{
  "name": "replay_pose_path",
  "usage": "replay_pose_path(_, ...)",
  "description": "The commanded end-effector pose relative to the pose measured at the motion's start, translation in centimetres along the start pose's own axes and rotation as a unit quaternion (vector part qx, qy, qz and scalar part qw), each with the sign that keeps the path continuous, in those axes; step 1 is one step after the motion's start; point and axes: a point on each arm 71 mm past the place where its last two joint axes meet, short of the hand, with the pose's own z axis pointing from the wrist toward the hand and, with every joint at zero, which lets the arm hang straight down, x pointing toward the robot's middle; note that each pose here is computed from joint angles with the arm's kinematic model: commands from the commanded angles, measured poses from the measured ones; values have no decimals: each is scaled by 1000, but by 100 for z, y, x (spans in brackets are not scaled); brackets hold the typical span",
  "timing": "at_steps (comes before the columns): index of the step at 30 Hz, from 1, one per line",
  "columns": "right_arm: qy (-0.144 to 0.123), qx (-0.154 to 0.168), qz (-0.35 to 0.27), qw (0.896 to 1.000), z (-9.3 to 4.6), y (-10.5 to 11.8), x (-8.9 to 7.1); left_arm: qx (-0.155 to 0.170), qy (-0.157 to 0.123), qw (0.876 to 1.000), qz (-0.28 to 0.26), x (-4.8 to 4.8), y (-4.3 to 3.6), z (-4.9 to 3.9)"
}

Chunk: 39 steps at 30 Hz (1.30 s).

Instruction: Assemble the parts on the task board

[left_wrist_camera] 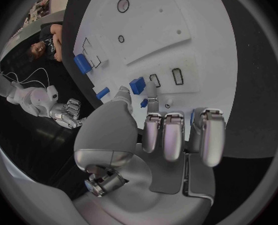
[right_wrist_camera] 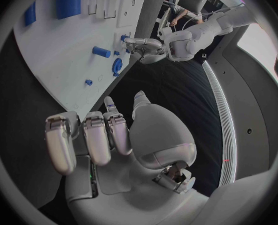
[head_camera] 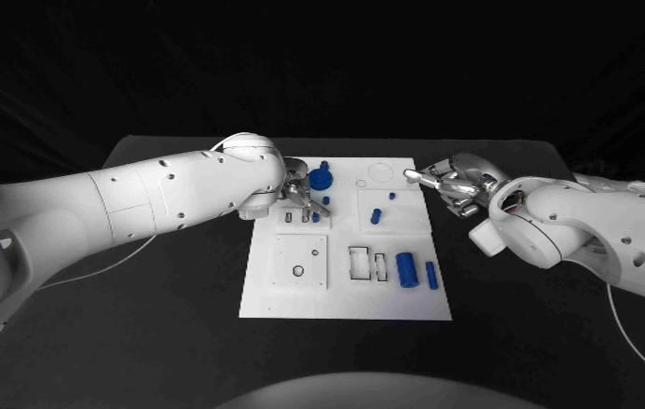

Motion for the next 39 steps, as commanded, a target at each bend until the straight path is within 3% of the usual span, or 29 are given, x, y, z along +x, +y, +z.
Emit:
replay_pose_path(1, 2, -5, -3, 1000, 1, 5, 7, -1, 5, 1000, 10, 20, -20, 2)
replay_pose_path(39, 0, 2, -2, 1000, 16, -21, 20, 2, 8, 1000, 18, 44, -57, 15)
